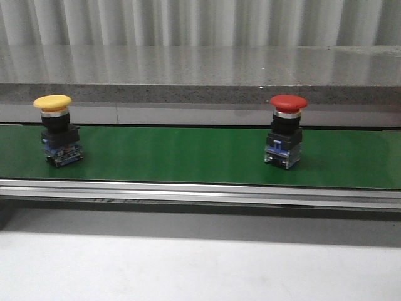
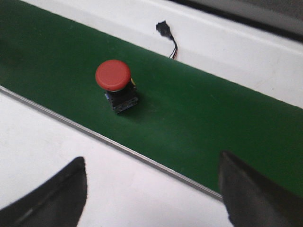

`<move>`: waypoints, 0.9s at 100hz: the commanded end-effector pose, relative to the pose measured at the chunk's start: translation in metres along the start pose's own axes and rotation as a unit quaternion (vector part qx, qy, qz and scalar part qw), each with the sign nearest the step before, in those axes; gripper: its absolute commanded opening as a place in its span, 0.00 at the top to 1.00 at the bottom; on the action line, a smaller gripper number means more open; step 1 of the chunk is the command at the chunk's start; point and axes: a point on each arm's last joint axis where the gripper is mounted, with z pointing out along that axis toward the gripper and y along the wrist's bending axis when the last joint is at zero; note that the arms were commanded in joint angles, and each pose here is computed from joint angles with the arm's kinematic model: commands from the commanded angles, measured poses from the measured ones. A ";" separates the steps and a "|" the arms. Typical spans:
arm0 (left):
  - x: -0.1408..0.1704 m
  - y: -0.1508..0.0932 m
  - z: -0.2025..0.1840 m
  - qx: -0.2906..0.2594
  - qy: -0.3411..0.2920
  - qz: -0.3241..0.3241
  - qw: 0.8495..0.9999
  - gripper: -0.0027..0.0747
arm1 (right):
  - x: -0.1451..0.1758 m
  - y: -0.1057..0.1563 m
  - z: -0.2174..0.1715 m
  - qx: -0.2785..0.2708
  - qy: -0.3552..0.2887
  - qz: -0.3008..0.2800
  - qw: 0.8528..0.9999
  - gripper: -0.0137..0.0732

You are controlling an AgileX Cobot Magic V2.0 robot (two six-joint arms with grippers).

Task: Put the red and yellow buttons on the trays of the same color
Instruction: 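Lower the right gripper onto the red button at the belt end and grasp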

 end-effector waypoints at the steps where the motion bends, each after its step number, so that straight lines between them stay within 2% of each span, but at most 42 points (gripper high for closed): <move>1: -0.014 -0.001 -0.004 0.005 -0.045 -0.005 0.999 0.99 | -0.022 0.000 0.010 -0.005 -0.005 0.001 1.000 0.09; 20: -0.014 -0.001 -0.004 0.005 -0.045 -0.005 0.999 0.99 | -0.038 -0.003 0.059 -0.007 0.060 0.004 0.998 0.10; 41: -0.014 -0.001 -0.004 0.005 -0.045 -0.005 0.999 0.99 | -0.039 -0.006 0.110 -0.011 0.149 0.008 0.989 0.10; 54: -0.014 -0.001 -0.004 0.005 -0.045 -0.005 0.999 0.99 | -0.040 -0.008 0.132 -0.010 0.164 0.010 0.986 0.10; 67: -0.014 -0.001 -0.004 0.005 -0.045 -0.005 0.999 0.99 | -0.043 -0.009 0.144 -0.008 0.150 0.010 0.989 0.11; 77: -0.014 -0.001 -0.004 0.005 -0.045 -0.005 0.999 0.99 | -0.045 -0.010 0.145 -0.005 0.138 0.012 0.990 0.22; 90: -0.014 -0.001 -0.004 0.005 -0.045 -0.005 0.999 0.99 | -0.045 -0.013 0.145 -0.002 0.138 0.014 0.990 0.51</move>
